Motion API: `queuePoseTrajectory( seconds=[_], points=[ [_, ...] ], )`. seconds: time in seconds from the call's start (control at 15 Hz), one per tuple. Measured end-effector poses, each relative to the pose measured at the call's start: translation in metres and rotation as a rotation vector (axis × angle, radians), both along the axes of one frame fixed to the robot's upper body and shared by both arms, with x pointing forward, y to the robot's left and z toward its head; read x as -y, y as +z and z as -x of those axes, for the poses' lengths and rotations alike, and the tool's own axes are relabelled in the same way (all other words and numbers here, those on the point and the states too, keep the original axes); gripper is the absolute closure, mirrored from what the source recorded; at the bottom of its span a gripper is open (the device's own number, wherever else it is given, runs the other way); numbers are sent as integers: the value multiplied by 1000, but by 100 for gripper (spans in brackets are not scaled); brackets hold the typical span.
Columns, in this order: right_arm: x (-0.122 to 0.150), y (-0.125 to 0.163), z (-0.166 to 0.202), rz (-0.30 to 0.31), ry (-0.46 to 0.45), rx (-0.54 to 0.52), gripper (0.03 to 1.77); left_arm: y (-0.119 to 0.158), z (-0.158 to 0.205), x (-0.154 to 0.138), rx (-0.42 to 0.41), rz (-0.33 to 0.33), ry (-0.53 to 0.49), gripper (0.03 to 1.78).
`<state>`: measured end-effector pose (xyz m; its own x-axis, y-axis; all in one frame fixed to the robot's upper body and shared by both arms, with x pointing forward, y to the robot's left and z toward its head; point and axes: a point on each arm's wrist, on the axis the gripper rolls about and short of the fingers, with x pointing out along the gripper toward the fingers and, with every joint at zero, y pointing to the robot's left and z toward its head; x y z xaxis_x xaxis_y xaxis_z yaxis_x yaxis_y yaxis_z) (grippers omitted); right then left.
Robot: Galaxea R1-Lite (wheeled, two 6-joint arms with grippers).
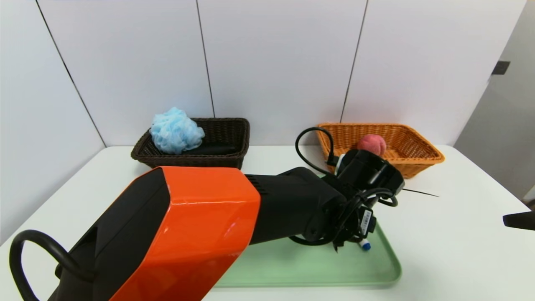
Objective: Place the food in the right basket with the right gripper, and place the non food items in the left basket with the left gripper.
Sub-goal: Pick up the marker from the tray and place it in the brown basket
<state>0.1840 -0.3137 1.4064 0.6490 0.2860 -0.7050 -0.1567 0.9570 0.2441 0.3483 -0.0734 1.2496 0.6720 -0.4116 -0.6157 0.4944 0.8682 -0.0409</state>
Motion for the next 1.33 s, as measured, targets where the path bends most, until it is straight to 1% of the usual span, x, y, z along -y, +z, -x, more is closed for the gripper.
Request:
queuePoseTrajectory(
  seconds=[0.13, 0.33, 0.6, 0.73, 0.93, 1.13, 1.2, 1.27, 1.33],
  points=[
    [0, 0, 1, 0, 3, 0, 10, 1, -4, -3, 35, -33, 6, 12],
    [0, 0, 1, 1, 6, -1, 10, 1, -5, -4, 44, -53, -6, 12],
    [-1, 0, 0, 1, 8, 0, 10, 3, -6, -5, 39, -41, -1, 12],
    [-1, 0, 1, 0, 8, 1, 10, 11, -4, -7, 34, -13, 8, 12],
    [0, 0, 1, 0, 7, 0, 10, 21, 1, -13, -26, 28, -7, 12],
    [0, 0, 2, 0, 7, 0, 10, 21, 3, -16, -131, 67, -25, 12],
    [0, 0, 2, 0, 7, 0, 10, 21, 1, -18, -164, 90, -32, 12],
    [0, 0, 2, 0, 8, 0, 10, 21, 0, -19, -193, 110, -42, 12],
    [0, 0, 2, 0, 8, 0, 10, 21, -2, -20, -199, 117, -44, 12]
  ],
)
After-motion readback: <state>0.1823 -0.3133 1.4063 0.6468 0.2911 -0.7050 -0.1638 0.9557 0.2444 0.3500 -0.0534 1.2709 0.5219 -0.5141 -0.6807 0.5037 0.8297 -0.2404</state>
